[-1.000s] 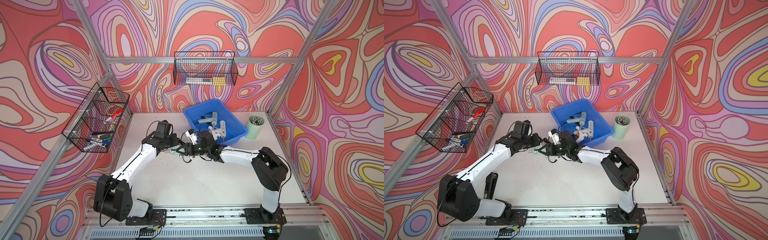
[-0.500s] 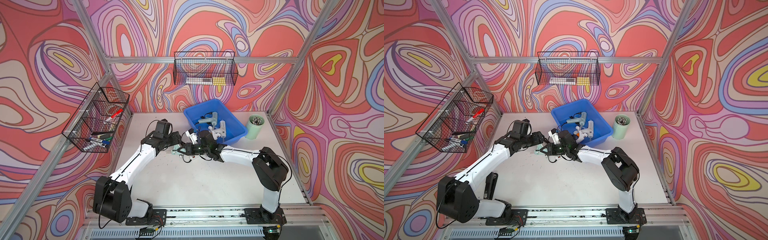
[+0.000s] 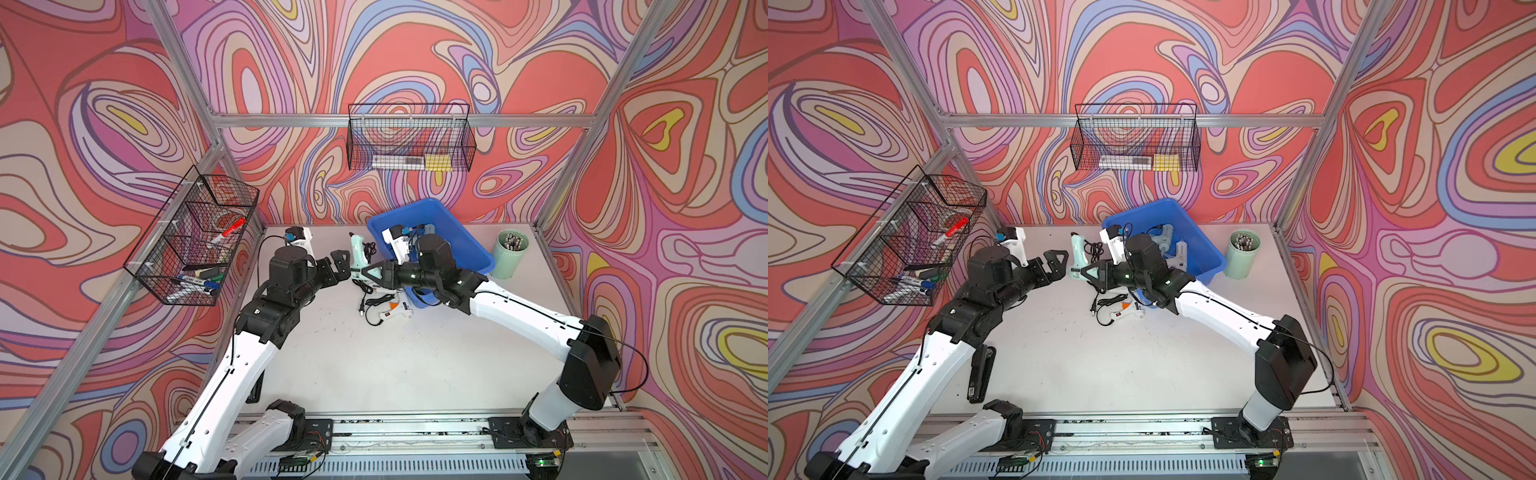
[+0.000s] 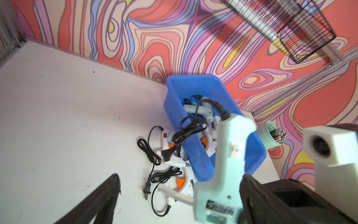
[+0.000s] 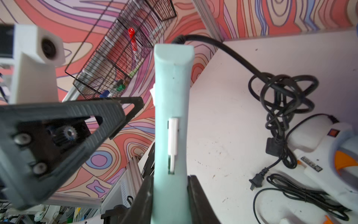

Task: Put the hot melt glue gun into the storage box
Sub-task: Pick up the hot melt adhesive gun from the center of the board, then place the hot melt adhesive gun in the storage box.

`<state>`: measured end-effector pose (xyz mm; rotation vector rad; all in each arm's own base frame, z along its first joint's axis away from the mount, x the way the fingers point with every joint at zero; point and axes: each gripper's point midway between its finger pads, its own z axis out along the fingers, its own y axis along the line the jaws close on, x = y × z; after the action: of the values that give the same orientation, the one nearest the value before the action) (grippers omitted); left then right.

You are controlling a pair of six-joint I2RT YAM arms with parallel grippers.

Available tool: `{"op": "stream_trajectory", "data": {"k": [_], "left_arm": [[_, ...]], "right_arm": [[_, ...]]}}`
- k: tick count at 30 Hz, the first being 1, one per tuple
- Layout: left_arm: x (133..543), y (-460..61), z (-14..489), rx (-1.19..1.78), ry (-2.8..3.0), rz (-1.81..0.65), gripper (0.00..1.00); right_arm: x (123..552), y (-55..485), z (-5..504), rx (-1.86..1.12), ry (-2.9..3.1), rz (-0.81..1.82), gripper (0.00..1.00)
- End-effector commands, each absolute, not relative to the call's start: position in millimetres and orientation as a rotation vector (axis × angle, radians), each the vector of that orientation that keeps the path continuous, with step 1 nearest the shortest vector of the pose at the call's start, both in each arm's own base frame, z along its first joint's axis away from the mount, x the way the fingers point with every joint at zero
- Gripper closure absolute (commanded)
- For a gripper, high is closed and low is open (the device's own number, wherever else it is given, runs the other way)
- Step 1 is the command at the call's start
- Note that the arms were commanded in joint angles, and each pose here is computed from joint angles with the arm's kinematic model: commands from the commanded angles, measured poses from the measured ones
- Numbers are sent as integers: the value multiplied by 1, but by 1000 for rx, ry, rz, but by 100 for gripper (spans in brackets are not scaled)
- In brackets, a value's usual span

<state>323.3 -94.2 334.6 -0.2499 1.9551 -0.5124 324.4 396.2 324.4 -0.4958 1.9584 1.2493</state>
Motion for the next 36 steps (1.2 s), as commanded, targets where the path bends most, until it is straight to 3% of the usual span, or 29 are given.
{"op": "stream_trajectory", "data": {"k": [1,9,20,36], "left_arm": [[320,-78,325,-287,1961,-420,1],[321,-79,294,-301,2064,-389,1],[326,-96,248,-285,2214,-440,1],[324,-107,199,-308,2346,-483,1]], "right_arm": [[339,369,366,-465,1859,1148,100],[374,306,397,-316,1808,981,100],[427,237,341,-106,1919,838,100],[527,246,238,-20,2097,826,100]]}}
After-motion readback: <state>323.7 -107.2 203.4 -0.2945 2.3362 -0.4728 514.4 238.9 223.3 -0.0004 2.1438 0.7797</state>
